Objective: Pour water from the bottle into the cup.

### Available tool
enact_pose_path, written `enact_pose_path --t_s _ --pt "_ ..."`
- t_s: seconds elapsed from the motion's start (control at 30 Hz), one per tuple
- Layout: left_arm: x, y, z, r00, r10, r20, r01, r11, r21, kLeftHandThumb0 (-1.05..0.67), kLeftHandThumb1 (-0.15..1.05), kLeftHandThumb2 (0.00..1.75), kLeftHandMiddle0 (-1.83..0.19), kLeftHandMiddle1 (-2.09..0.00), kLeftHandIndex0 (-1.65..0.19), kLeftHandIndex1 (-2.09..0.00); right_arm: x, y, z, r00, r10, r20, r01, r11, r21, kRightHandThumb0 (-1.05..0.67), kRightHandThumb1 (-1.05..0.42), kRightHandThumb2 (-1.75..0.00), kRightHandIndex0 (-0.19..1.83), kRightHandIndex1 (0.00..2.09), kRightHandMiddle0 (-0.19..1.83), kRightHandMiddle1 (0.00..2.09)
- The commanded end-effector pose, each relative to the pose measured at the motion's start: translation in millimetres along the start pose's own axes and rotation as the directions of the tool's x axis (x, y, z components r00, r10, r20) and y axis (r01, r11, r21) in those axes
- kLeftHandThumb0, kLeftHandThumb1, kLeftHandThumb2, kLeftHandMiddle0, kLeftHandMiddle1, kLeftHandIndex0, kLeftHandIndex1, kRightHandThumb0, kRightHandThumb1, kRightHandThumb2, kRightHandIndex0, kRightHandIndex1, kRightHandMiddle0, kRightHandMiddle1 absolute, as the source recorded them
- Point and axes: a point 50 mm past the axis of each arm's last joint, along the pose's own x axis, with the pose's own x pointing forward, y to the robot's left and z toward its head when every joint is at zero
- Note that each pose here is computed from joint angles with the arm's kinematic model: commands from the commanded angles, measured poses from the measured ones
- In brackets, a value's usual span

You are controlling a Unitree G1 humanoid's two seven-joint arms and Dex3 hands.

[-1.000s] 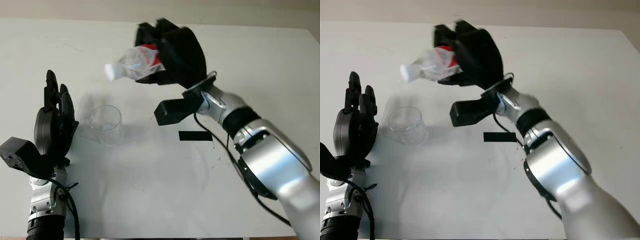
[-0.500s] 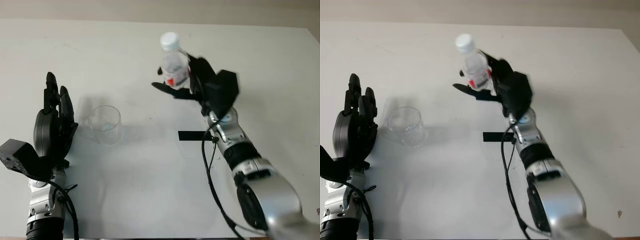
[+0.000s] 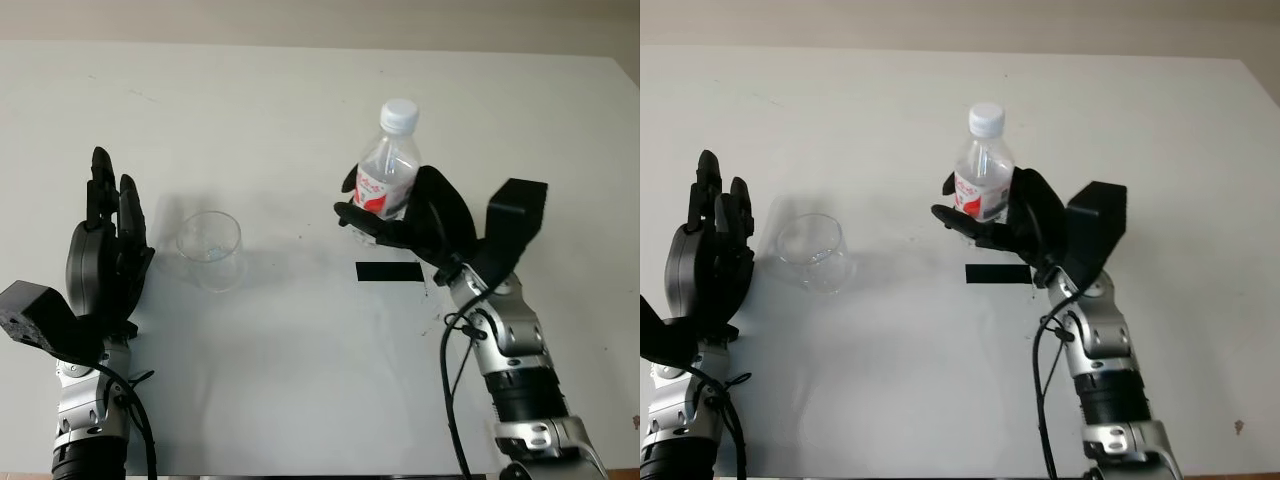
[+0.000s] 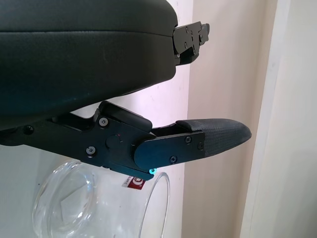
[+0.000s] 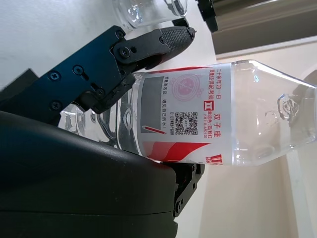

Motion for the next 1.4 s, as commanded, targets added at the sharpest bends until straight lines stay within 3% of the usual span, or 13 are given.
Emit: enact_pose_path --t_s 0.0,0.4,0.8,1.07,1.2,1.37 --pt "-5.8 1.6 -7.0 1.0 0.006 -0.026 -0.007 1.0 -0.007 -0.73 1.05 0.59 0.19 -0.01 0.19 0.0 -6.1 -2.3 4.3 1.0 -0.018 0.014 0.018 1.0 -0.017 -0.41 -1.05 -0.42 1.18 2.09 0.84 2.09" --pt "-7.4 3.7 -6.6 1.0 -0.001 -0.024 0.001 1.0 -0.009 -0.74 1.05 0.57 0.19 -0.01 0.19 0.0 -14.7 -0.6 -14.7 0.994 -0.113 -0.009 0.113 0.994 0.008 -0.39 -1.05 -0.41 1.07 2.09 0.67 2.09" --pt "-7.1 5.9 -5.3 1.0 0.001 -0.024 -0.001 1.0 -0.008 -0.73 1.05 0.57 0.19 -0.02 0.19 0.0 -14.1 10.6 -49.0 0.983 -0.15 -0.107 0.157 0.986 0.06 -0.46 -1.05 -0.4 1.02 2.09 0.56 2.09" --pt "-7.5 7.9 -3.9 1.0 0.002 -0.029 -0.002 1.0 0.005 -0.74 1.05 0.56 0.19 -0.03 0.19 0.0 -16.8 14.9 -56.9 0.981 -0.142 -0.134 0.153 0.985 0.074 -0.48 -1.05 -0.4 0.94 2.09 0.48 2.09" --pt "-7.3 9.0 -3.4 1.0 0.0 -0.026 0.001 1.0 0.007 -0.74 1.05 0.56 0.19 -0.03 0.19 0.0 -19.7 14.0 -57.9 0.984 -0.137 -0.112 0.147 0.986 0.084 -0.52 -1.05 -0.34 0.7 2.09 0.34 2.09" --pt "-6.4 9.2 -2.3 1.0 0.001 -0.024 -0.001 1.0 0.007 -0.74 1.05 0.56 0.19 -0.03 0.19 0.0 -24.3 11.3 -57.3 0.989 -0.119 -0.086 0.125 0.989 0.079 -0.59 -1.05 -0.17 0.19 2.09 0.03 2.06"
